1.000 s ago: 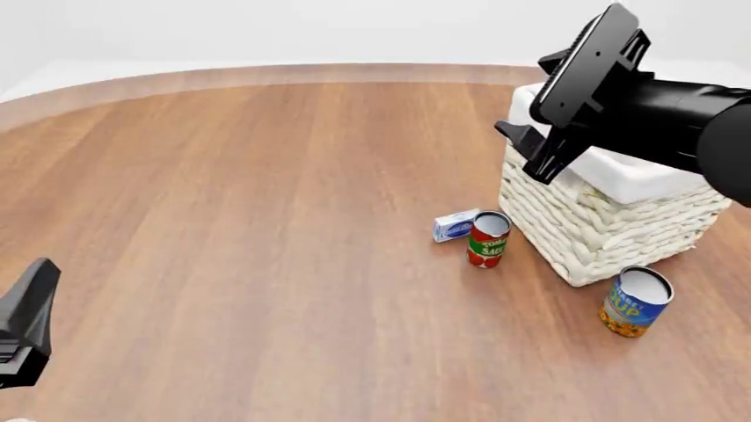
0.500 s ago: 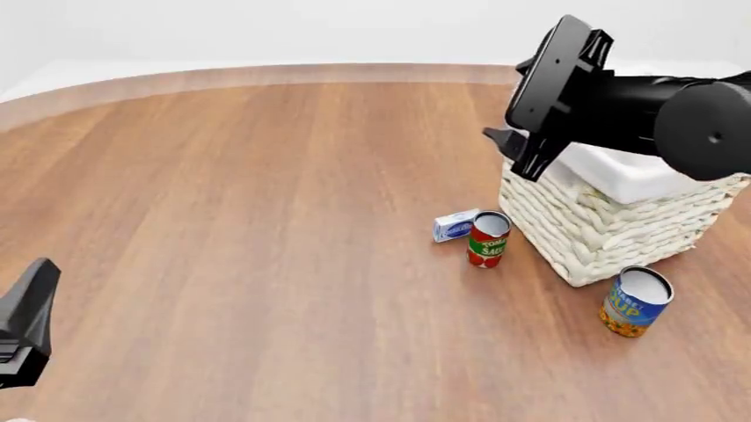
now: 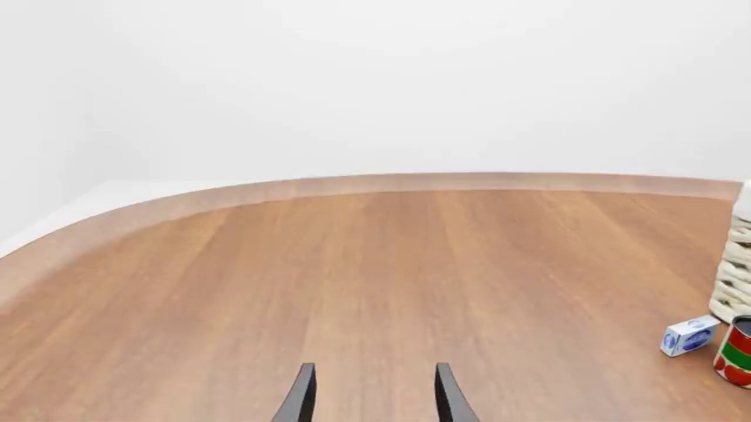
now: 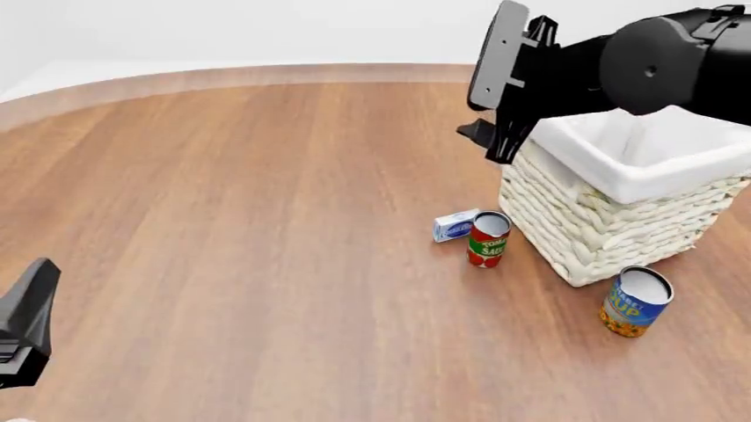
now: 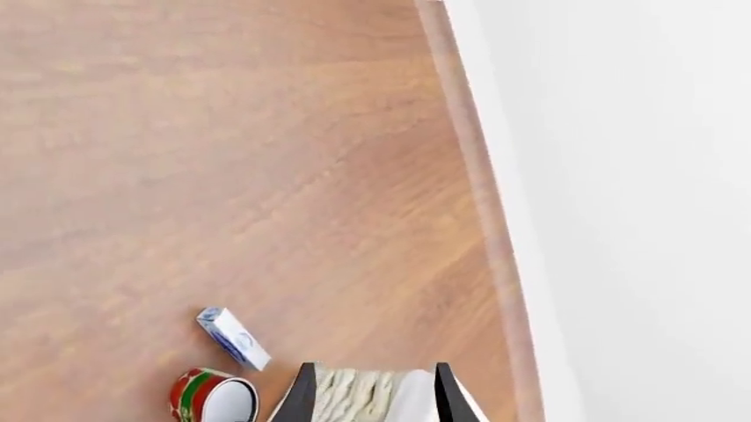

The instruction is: Pick up the alphabet soup and the cream cheese box, and put them in the basket.

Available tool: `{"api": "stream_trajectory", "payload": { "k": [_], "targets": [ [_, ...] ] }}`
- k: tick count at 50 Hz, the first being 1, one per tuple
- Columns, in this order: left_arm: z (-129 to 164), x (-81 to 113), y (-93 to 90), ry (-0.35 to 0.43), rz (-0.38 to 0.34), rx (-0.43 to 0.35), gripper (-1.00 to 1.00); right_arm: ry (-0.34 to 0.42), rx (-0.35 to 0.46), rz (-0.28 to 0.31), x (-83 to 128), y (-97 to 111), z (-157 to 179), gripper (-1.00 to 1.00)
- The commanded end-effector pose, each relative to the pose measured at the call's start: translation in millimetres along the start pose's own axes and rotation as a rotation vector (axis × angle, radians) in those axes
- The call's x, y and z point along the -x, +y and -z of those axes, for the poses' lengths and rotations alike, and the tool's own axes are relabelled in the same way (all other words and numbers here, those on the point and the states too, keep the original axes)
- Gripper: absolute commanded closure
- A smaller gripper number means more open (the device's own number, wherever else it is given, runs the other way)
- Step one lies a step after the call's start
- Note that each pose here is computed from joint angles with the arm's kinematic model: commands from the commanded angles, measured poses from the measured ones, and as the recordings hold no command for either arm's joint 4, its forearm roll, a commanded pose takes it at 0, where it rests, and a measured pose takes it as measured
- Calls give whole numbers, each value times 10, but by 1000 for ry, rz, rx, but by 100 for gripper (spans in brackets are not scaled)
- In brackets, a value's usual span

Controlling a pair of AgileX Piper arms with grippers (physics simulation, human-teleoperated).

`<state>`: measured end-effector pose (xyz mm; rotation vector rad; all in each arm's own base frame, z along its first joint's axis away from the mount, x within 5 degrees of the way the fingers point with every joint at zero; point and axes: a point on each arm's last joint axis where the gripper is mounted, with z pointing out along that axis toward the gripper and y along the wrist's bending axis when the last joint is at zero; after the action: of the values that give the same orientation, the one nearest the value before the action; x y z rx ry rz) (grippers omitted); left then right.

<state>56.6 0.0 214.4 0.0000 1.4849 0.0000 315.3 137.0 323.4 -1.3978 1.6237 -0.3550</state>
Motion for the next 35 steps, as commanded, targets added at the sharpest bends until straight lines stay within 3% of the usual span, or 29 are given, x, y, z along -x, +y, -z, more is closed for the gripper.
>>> {"api": "stream_trajectory", "payload": {
  "k": [1, 3, 4, 9, 11, 13, 15, 21, 35],
  "targets": [
    [0, 0, 0, 0, 0, 0, -100, 34, 101, 54, 129, -24, -86, -100],
    [0, 0, 0, 0, 0, 0, -100, 73, 136, 82, 49, -41, -175, -100],
    [0, 0, 0, 0, 0, 0, -100, 64, 147, 74, 118, -24, -154, -100],
    [0, 0, 0, 0, 0, 0, -100, 94, 210, 122, 81, 39, -217, -100],
    [0, 0, 0, 0, 0, 0, -100, 106, 195, 113, 48, -67, -257, -100],
    [0, 0, 0, 0, 0, 0, -100, 120, 229, 138, 31, -27, -275, -100],
    [0, 0, 0, 0, 0, 0, -100, 152, 218, 143, -113, -150, -375, -100],
    [0, 0, 0, 0, 0, 0, -100, 135, 268, 130, 128, -114, -366, -100],
    [0, 0, 0, 0, 0, 0, -100, 141, 289, 146, 219, -234, -526, -100]
  ]
}}
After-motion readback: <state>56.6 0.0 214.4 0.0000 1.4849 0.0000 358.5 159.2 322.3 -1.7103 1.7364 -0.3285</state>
